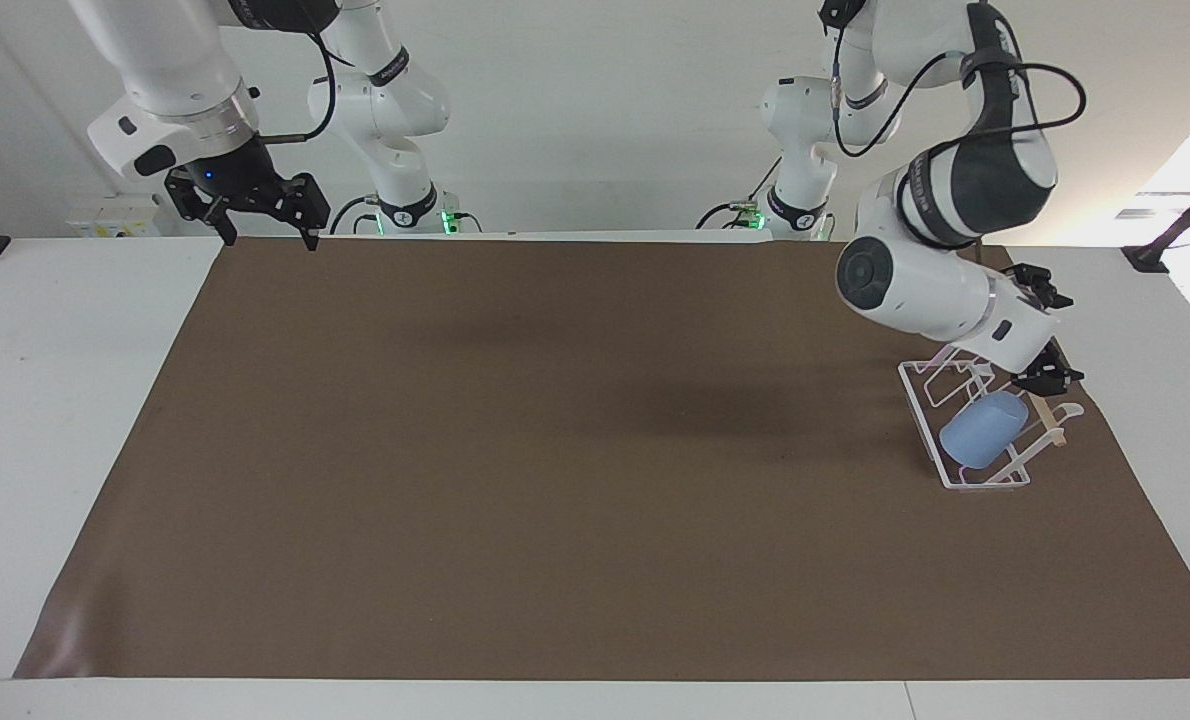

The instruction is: Hang cup on cup holder

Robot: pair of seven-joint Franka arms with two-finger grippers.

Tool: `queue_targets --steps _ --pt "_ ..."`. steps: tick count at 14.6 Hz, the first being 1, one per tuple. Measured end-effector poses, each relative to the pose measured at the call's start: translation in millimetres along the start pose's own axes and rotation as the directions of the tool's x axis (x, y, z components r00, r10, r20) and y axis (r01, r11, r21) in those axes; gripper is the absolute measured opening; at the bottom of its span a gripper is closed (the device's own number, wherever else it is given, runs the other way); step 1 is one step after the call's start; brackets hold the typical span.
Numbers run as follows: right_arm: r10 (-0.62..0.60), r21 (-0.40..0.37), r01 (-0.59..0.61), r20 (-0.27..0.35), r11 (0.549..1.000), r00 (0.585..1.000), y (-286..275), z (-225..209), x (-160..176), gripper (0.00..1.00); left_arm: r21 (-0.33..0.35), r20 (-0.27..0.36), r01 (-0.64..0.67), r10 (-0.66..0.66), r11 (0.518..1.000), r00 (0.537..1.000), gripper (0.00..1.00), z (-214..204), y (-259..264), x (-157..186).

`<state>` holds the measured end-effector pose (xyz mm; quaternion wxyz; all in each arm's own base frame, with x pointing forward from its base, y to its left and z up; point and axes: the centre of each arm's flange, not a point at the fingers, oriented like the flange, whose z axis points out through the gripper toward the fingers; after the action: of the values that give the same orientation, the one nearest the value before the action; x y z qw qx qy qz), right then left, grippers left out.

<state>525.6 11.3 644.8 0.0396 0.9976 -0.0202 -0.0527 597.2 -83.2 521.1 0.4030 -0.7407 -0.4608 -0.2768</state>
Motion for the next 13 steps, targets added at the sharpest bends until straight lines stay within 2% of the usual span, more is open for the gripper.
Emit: queue_targets --steps 2,5,7,9,13 --pt "0.0 0.0 0.0 0.0 1.0 1.0 0 0 0 0.99 -0.058 0.141 -0.031 0.039 0.998 0.989 1.0 9 -13 18" --pt "0.0 0.0 0.0 0.0 1.0 1.0 0 0 0 1.0 -0.134 0.293 -0.093 0.129 0.987 0.947 1.0 20 -24 30" --pt "0.0 0.0 0.0 0.0 1.0 1.0 0 0 0 1.0 -0.193 0.362 -0.151 0.213 0.969 0.907 1.0 21 -31 33" --pt "0.0 0.0 0.0 0.0 1.0 1.0 0 0 0 1.0 -0.28 0.418 -0.208 0.314 0.937 0.853 0.99 16 -40 37" --pt "0.0 0.0 0.0 0.0 1.0 1.0 0 0 0 1.0 -0.496 0.477 -0.294 0.539 0.817 0.694 1.0 -5 -57 30"
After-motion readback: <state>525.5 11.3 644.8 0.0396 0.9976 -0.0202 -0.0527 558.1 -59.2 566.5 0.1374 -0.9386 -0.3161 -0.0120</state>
